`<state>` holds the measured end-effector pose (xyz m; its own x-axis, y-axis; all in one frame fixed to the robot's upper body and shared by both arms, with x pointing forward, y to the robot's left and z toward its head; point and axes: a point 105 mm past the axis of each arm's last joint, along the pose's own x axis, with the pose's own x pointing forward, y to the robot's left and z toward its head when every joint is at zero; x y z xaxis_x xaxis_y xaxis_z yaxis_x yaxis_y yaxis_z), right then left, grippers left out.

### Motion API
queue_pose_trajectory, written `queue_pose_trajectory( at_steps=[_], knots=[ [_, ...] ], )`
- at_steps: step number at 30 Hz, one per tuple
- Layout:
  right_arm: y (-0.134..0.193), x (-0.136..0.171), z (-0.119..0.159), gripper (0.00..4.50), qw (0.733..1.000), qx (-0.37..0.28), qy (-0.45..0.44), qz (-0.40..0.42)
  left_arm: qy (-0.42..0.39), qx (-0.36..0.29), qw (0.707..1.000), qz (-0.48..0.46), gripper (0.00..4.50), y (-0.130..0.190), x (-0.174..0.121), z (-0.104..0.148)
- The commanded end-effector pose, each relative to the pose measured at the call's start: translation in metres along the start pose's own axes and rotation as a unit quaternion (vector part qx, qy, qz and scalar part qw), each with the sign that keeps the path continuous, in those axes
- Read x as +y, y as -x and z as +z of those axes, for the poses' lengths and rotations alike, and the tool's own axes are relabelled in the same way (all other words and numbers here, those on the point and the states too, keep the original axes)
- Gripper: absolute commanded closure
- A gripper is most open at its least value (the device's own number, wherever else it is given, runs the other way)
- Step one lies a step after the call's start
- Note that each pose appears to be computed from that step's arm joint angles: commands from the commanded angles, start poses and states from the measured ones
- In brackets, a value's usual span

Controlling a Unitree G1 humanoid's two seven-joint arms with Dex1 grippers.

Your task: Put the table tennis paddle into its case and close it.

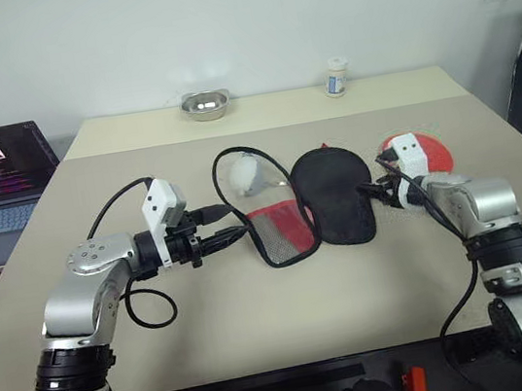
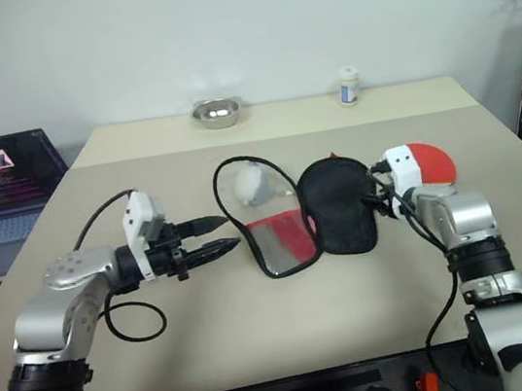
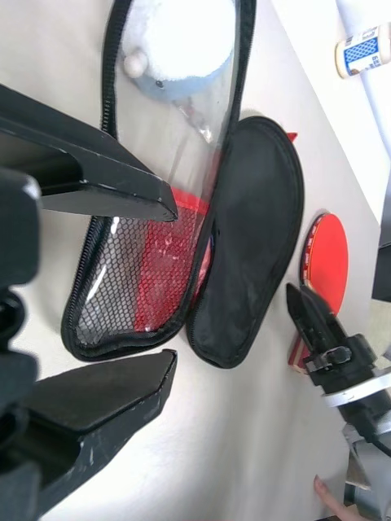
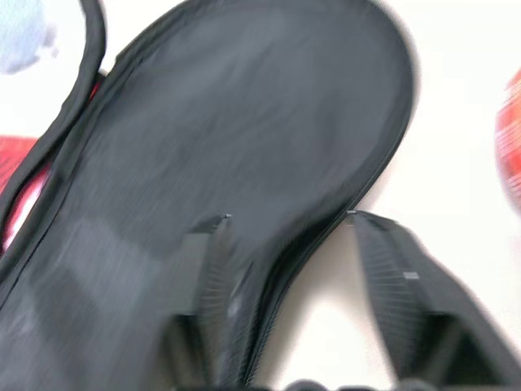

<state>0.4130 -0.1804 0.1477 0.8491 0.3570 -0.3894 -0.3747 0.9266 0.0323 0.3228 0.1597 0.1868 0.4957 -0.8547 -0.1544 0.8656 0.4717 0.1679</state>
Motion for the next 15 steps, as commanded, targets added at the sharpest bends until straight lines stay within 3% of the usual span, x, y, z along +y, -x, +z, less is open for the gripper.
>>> queue_pose_trajectory(
  at_steps=[1,3,9,15],
  knots=[
    [0.026,-0.017,0.039,0.39,0.998,-0.056,0.033,0.008,-0.029,-0.031,0.999,-0.011,1.76,-0.005,-0.006,0.023],
    [0.036,-0.036,0.042,0.03,0.998,-0.054,0.041,-0.017,-0.034,-0.031,0.999,-0.018,1.76,-0.008,-0.009,0.026],
    [0.043,-0.088,0.024,0.03,0.992,-0.03,0.024,-0.118,-0.067,-0.052,0.996,-0.021,1.76,-0.02,-0.011,0.047],
    [0.024,-0.098,0.001,0.03,0.986,-0.007,-0.026,-0.162,-0.082,-0.057,0.995,-0.029,1.76,-0.025,-0.008,0.056]
  ],
)
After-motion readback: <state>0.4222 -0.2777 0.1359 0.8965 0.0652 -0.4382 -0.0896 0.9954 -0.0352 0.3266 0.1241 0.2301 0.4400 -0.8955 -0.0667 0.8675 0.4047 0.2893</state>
